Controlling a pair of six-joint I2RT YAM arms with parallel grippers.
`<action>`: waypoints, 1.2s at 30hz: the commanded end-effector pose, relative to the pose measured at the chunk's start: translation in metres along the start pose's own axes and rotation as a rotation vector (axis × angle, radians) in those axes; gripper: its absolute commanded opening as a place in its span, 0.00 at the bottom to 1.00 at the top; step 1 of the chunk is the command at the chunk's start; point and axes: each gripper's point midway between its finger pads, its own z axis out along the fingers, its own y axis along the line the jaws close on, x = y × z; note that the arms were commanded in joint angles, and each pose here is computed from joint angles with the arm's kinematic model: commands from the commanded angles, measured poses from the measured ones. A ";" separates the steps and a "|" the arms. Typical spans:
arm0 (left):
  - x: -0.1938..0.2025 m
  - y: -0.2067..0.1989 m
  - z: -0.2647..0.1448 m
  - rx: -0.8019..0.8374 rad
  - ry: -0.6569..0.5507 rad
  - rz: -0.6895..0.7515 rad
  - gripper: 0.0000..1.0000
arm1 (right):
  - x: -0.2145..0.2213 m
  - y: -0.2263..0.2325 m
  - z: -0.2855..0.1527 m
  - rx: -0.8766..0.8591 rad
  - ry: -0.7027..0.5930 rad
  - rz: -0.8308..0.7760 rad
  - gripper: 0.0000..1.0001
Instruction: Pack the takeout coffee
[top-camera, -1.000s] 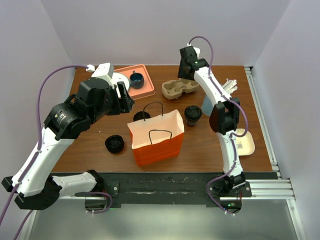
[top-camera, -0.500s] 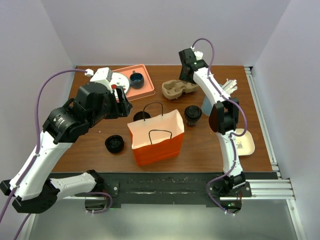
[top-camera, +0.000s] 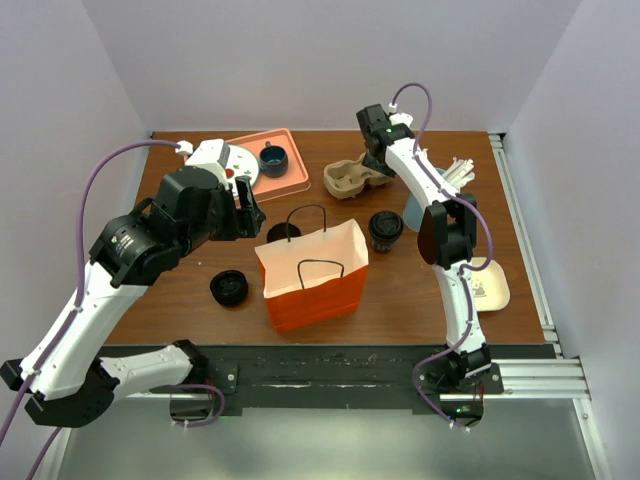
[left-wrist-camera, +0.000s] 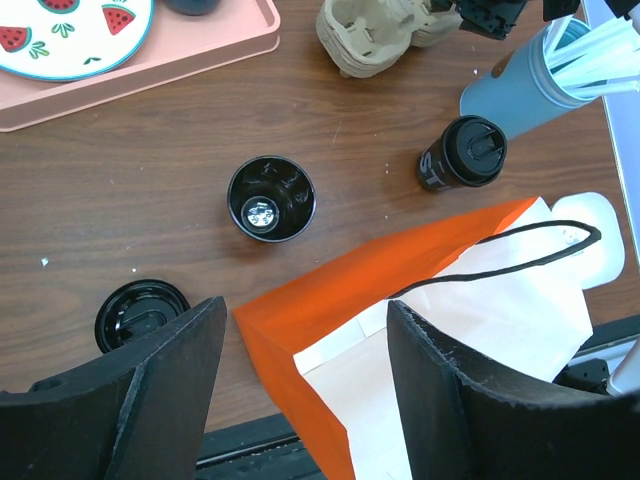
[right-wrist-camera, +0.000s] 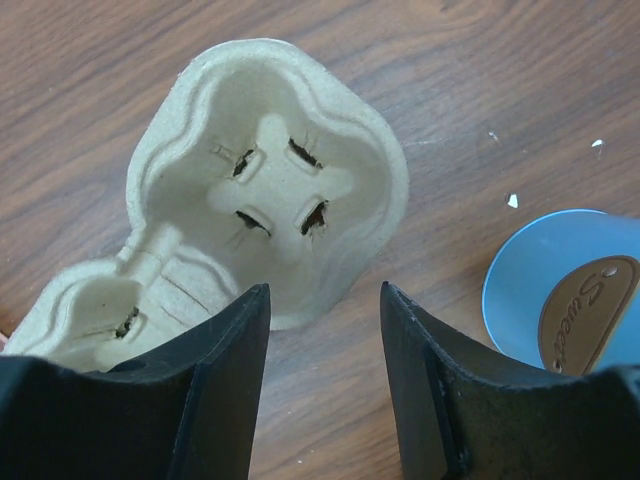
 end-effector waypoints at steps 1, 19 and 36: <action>-0.009 0.002 -0.007 0.000 -0.029 0.018 0.70 | -0.014 0.002 0.003 0.013 -0.047 0.076 0.52; -0.012 0.003 -0.006 -0.011 -0.039 0.014 0.71 | -0.023 0.003 0.022 -0.045 -0.044 0.029 0.29; -0.013 -0.002 -0.001 -0.001 -0.035 0.003 0.70 | -0.040 0.007 0.018 -0.130 -0.075 -0.081 0.01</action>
